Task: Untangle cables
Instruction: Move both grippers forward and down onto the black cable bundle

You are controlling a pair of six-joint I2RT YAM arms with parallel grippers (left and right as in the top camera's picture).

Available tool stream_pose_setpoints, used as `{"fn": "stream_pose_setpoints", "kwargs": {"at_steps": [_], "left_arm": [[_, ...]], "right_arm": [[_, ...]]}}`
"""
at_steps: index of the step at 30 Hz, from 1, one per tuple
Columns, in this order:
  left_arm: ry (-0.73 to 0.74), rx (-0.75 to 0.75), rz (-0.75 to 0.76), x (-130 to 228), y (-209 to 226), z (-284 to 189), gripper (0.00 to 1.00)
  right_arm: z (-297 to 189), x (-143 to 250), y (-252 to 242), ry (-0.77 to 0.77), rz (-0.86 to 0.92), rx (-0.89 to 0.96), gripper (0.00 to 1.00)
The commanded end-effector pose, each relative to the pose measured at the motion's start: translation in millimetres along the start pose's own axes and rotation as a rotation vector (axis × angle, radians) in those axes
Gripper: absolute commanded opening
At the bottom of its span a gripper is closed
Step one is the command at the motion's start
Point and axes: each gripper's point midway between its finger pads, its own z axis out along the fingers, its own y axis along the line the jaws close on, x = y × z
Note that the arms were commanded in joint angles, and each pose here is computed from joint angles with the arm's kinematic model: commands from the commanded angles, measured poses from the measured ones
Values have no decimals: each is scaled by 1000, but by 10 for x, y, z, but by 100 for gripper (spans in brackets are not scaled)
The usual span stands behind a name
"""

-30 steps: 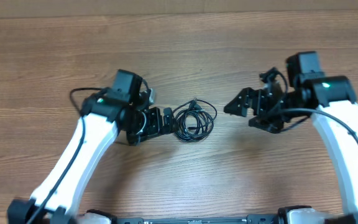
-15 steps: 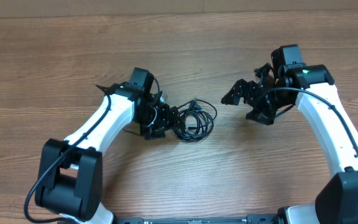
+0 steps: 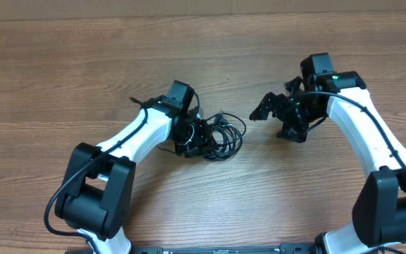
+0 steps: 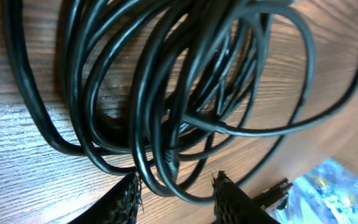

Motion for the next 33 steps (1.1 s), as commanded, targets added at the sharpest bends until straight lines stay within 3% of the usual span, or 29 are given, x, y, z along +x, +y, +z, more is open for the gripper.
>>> {"fn": "stream_pose_setpoints", "kwargs": {"at_steps": [1, 4, 8, 16, 24, 28, 33], "left_arm": [[-35, -35, -62, -97, 38, 15, 40], [-31, -33, -63, -90, 35, 16, 36], [-9, -4, -63, -61, -9, 10, 4], [26, 107, 59, -65, -352, -270, 4], [-166, -21, 134, -166, -671, -1056, 4], [-232, -29, 158, -162, -782, -1309, 4], [-192, 17, 193, -70, -869, -1298, 4]], "right_arm": [[22, 8, -19, 1, 2, 10, 94], [21, 7, -20, 1, 3, 10, 94], [23, 9, -20, 1, 2, 10, 94], [80, 66, -93, 23, 10, 22, 95], [107, 128, -132, 47, 2, 28, 95], [105, 167, -36, 71, -5, -28, 95], [76, 289, 189, 130, -126, -165, 95]]}}
